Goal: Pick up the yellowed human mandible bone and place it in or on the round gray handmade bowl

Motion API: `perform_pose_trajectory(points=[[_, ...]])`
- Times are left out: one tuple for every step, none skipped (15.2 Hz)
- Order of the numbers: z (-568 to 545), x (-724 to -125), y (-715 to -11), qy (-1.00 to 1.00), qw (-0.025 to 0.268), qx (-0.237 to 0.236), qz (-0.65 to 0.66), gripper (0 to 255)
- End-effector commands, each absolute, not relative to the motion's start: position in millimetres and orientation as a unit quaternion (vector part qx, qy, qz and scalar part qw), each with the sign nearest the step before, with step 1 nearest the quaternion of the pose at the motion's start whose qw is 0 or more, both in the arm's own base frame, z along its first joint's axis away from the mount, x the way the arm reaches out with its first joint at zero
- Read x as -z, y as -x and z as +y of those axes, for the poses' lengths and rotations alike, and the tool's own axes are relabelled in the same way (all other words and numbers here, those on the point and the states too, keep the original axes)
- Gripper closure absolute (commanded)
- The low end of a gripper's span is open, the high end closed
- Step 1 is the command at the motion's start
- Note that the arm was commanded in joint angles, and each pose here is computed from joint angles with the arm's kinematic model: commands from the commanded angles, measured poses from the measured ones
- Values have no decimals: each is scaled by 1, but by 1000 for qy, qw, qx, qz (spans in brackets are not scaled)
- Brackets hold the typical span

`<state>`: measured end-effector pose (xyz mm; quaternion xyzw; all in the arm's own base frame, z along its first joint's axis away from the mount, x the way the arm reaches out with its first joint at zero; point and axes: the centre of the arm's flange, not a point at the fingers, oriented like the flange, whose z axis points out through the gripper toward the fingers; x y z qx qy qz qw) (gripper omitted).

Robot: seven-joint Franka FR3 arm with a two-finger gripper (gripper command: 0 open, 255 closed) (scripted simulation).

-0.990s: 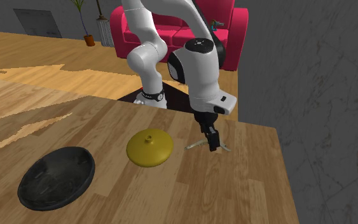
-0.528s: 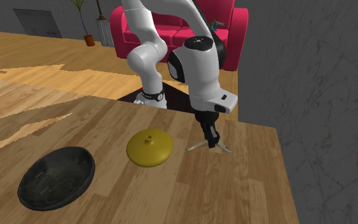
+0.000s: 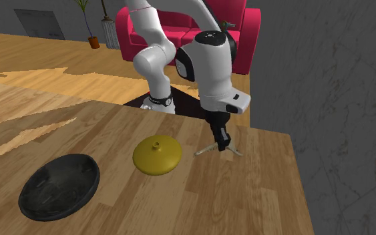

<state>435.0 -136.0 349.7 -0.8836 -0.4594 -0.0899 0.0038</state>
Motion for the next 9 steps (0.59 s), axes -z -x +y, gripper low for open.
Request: perform_pose_trajectory(points=[[-137, -361, -435, 884, 4, 89, -459, 255], [-137, -366, -435, 884, 4, 89, -459, 255], [-137, -371, -435, 884, 4, 89, -459, 255], [-137, -377, -435, 884, 4, 89, -459, 255], [-137, -382, -435, 884, 4, 89, -459, 255], [-137, -387, -435, 884, 4, 89, -459, 255], [-137, -392, -435, 884, 4, 89, -459, 255], [-137, -398, -435, 884, 4, 89, -459, 255], [-137, -403, -435, 884, 4, 89, -459, 255]])
